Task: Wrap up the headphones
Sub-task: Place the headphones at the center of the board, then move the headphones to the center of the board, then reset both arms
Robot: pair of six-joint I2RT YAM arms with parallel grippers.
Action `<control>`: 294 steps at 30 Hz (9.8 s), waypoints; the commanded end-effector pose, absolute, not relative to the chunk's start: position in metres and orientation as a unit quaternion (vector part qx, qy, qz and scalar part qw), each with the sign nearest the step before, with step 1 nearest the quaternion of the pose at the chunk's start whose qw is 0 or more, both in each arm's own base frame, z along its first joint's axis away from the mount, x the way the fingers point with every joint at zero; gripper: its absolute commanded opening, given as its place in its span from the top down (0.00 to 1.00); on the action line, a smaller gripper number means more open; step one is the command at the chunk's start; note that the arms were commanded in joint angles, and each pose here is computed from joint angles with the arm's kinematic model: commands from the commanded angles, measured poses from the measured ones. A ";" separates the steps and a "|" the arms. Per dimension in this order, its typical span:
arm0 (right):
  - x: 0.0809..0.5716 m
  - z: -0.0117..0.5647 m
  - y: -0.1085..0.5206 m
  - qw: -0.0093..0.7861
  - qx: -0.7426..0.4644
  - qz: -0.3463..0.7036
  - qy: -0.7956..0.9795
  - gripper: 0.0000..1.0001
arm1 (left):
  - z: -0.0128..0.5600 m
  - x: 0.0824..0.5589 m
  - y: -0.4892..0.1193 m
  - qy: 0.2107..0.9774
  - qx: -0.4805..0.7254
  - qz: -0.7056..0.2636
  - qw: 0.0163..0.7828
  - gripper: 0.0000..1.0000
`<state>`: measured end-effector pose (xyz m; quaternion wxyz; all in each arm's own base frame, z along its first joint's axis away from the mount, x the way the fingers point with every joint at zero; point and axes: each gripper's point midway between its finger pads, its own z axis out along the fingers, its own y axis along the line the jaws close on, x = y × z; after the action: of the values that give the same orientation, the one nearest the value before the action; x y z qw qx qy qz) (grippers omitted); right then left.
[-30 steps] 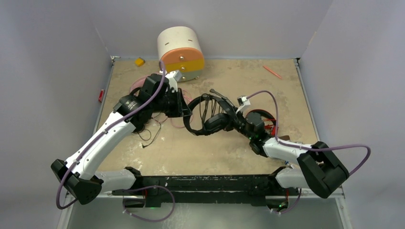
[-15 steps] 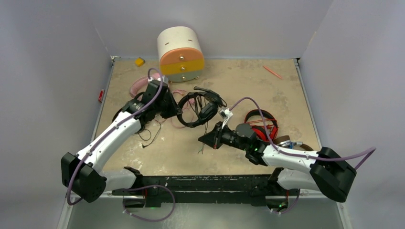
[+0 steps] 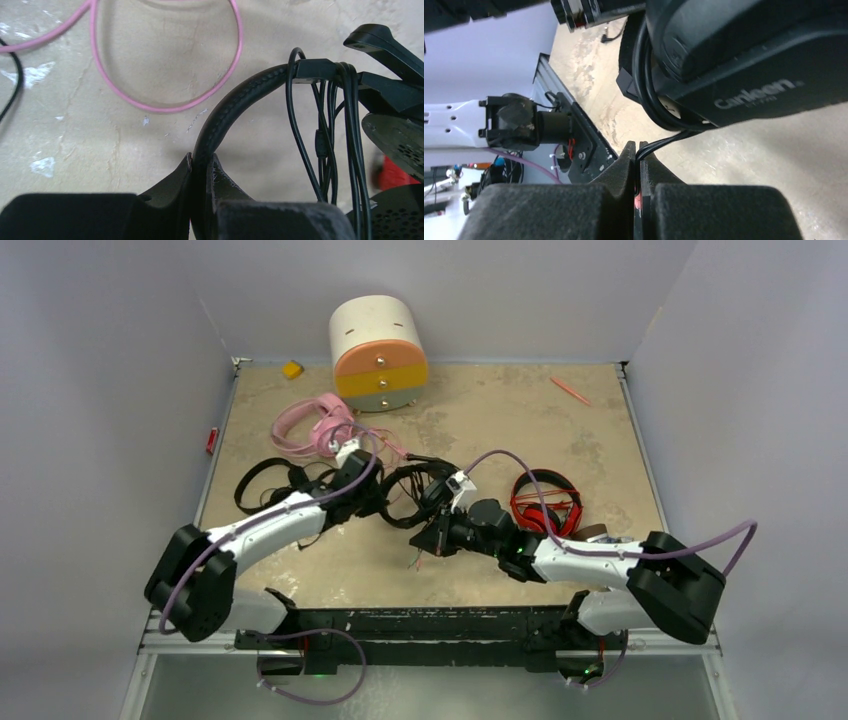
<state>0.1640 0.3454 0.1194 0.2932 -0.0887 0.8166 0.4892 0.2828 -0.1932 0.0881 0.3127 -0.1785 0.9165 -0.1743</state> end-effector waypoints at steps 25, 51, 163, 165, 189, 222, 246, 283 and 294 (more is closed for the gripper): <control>0.226 0.105 0.294 0.276 0.106 0.377 0.878 0.80 | 0.021 0.315 -0.294 0.918 -0.004 -0.137 0.373 1.00; 0.260 0.112 0.289 0.278 0.159 0.391 0.863 0.52 | 0.037 0.304 -0.312 0.917 0.023 -0.182 0.354 0.84; 0.404 0.016 0.071 0.223 0.357 0.002 0.907 0.60 | 0.120 0.270 -0.247 0.890 -0.020 -0.180 0.418 0.72; 0.393 0.017 0.054 0.224 0.384 -0.003 0.896 0.60 | 0.121 0.269 -0.248 0.890 -0.020 -0.184 0.417 0.72; 0.402 0.182 0.089 0.429 0.084 0.132 0.890 0.08 | 0.158 0.273 -0.200 0.871 -0.061 -0.120 0.473 0.73; 0.277 0.146 0.076 0.518 0.084 0.124 0.842 0.01 | 0.160 0.250 -0.162 0.803 0.034 -0.137 0.579 0.00; 0.359 0.146 0.013 0.670 0.011 -0.010 0.742 0.04 | 0.158 0.347 -0.029 0.719 -0.099 -0.020 0.687 0.00; 0.389 0.088 -0.016 0.661 0.028 -0.077 0.746 0.01 | 0.085 0.391 0.009 0.748 -0.035 0.022 0.662 0.04; 0.388 0.087 -0.016 0.660 0.028 -0.077 0.747 0.01 | 0.085 0.391 0.010 0.747 -0.035 0.023 0.663 0.03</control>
<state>0.3784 -0.0107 0.0675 0.6330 0.0147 0.7709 -0.0692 0.3827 0.0110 0.0693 0.6401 -0.0354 0.7668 0.0313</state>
